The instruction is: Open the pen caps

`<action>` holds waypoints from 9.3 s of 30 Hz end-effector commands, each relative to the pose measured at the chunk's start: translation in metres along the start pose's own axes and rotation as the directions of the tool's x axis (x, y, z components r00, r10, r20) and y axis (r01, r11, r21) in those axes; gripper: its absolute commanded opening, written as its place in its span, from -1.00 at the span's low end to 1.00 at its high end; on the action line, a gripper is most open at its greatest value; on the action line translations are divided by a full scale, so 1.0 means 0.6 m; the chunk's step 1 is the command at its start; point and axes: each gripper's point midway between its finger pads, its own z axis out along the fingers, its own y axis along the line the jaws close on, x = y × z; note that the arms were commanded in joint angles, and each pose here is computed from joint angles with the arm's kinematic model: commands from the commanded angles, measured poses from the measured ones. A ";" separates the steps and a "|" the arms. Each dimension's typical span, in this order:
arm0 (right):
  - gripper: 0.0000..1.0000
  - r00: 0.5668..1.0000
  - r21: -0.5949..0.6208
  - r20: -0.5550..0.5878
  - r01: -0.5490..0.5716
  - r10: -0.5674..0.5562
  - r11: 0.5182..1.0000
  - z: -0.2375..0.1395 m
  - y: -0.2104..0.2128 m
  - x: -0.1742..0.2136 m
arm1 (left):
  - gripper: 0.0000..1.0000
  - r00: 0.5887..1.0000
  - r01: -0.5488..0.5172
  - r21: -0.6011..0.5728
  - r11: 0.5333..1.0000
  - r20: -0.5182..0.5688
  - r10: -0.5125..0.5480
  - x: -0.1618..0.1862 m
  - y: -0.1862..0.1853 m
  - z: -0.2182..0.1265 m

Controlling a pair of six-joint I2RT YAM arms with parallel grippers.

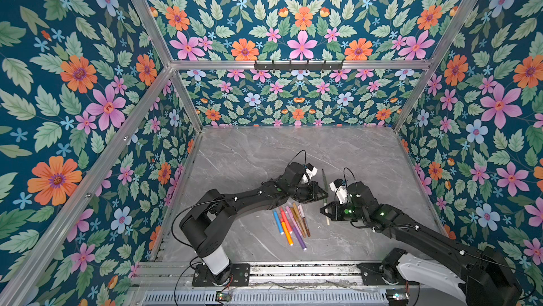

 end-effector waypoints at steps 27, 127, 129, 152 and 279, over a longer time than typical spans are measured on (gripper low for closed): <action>-1.00 0.999 0.168 -0.004 -0.051 0.052 0.984 0.027 -0.098 0.099 | -0.97 0.997 -0.016 -0.499 0.867 0.053 0.049 -0.103 0.292 -0.135; -1.00 0.966 0.328 0.148 -0.250 0.212 0.911 -0.098 -0.178 -0.074 | 0.24 0.799 -0.093 -0.657 0.748 0.399 0.450 -0.015 0.092 -0.472; -1.00 0.966 0.311 0.134 -0.253 0.221 0.916 -0.095 -0.185 -0.102 | 0.24 0.793 -0.115 -0.672 0.731 0.381 0.475 -0.006 0.086 -0.483; -1.00 0.972 0.288 -0.098 -0.176 0.212 0.941 0.097 -0.282 -0.243 | 0.34 0.733 -0.155 -0.655 0.740 0.426 0.530 0.000 0.068 -0.496; -1.00 0.997 0.106 -0.053 0.064 -0.059 0.992 -0.028 0.076 0.053 | 0.19 0.832 -0.361 -0.208 0.909 0.368 0.415 -0.072 -0.085 -0.210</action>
